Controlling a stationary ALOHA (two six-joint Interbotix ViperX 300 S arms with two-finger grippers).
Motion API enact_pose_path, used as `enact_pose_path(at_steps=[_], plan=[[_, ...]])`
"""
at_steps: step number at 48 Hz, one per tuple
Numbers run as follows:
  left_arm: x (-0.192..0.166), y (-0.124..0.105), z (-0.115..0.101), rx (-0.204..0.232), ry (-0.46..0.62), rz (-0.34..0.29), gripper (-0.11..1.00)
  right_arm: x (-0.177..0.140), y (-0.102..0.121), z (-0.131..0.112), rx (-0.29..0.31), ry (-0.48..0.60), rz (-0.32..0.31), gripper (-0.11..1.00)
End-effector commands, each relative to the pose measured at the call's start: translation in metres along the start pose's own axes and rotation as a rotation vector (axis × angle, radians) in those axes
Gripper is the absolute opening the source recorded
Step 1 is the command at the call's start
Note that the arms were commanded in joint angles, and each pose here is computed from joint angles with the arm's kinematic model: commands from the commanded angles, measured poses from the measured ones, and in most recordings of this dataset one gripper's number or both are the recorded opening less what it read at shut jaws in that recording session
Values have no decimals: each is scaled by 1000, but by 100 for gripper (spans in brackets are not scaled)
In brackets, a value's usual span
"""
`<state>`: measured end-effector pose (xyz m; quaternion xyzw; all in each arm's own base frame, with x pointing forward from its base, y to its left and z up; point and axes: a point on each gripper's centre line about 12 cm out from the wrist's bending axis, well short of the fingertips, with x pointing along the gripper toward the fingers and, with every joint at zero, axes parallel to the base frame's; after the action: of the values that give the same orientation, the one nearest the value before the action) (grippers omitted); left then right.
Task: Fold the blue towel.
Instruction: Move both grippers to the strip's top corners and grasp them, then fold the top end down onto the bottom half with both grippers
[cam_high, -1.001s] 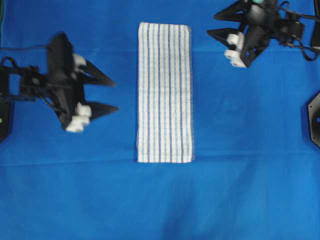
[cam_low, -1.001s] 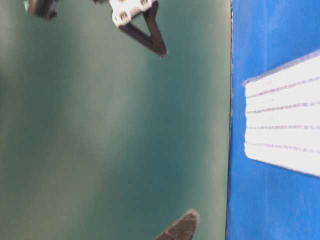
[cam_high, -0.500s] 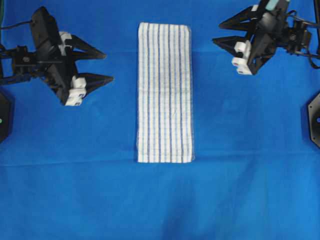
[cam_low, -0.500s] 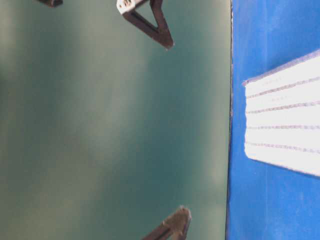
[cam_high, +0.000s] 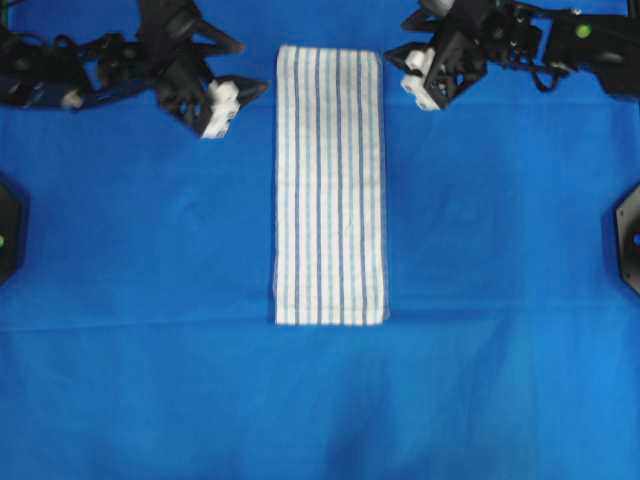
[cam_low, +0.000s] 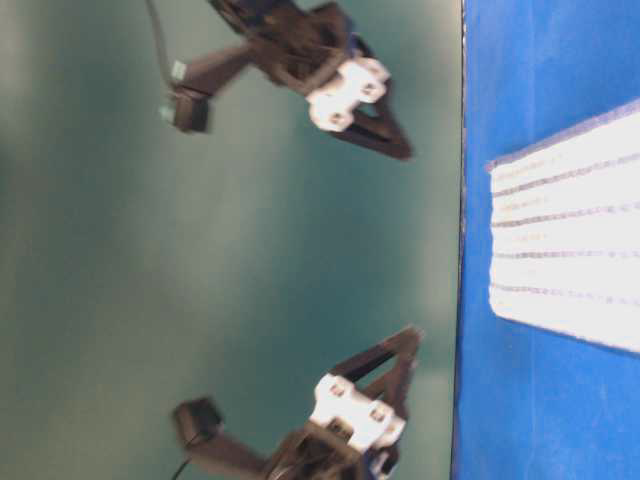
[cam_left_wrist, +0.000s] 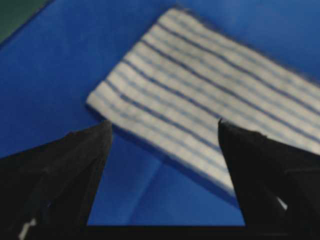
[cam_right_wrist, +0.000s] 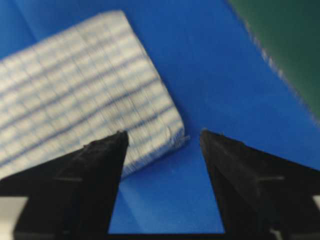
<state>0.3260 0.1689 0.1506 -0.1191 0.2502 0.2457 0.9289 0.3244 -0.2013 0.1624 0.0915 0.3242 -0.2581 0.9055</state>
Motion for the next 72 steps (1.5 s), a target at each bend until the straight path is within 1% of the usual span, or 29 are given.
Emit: enact_pose_path(at_steps=[1,7,10,19,28,35,40,44,48,50,51,53,55,62,69,72], plan=[[14,5,9,-3,-30,10,83,10,-4,6,9,-8,-5,65],[39,14,3,-13,-19,30,88,27,-8,-1,17,16,-7,66],[50,20,-2,-18,-9,41,88,34,-10,-2,21,14,-5,66],[81,30,-13,-24,21,60,88,56,-17,-14,36,43,-8,66],[97,33,-20,-24,42,66,88,70,-19,-22,40,69,-10,66],[101,33,-23,-22,52,65,86,75,-20,-23,40,72,-8,66],[101,33,-25,-20,65,66,76,76,-20,-24,36,76,-8,61],[101,31,-28,-15,78,63,56,76,-19,-25,35,79,-8,43],[101,29,-31,-4,88,59,34,76,-17,-26,30,80,-4,19],[101,27,-31,6,89,54,24,76,-16,-26,26,80,-2,8],[102,26,-32,10,90,53,18,76,-15,-25,25,77,0,7],[102,25,-32,18,91,50,10,76,-15,-25,24,77,1,7],[102,25,-32,24,92,50,4,76,-15,-25,24,76,1,7],[101,25,-33,36,105,50,3,76,-14,-24,23,76,2,7],[100,29,-31,33,114,58,3,75,-15,-21,25,68,-1,7],[98,31,-27,30,106,62,3,72,-15,-17,24,59,-1,7]])
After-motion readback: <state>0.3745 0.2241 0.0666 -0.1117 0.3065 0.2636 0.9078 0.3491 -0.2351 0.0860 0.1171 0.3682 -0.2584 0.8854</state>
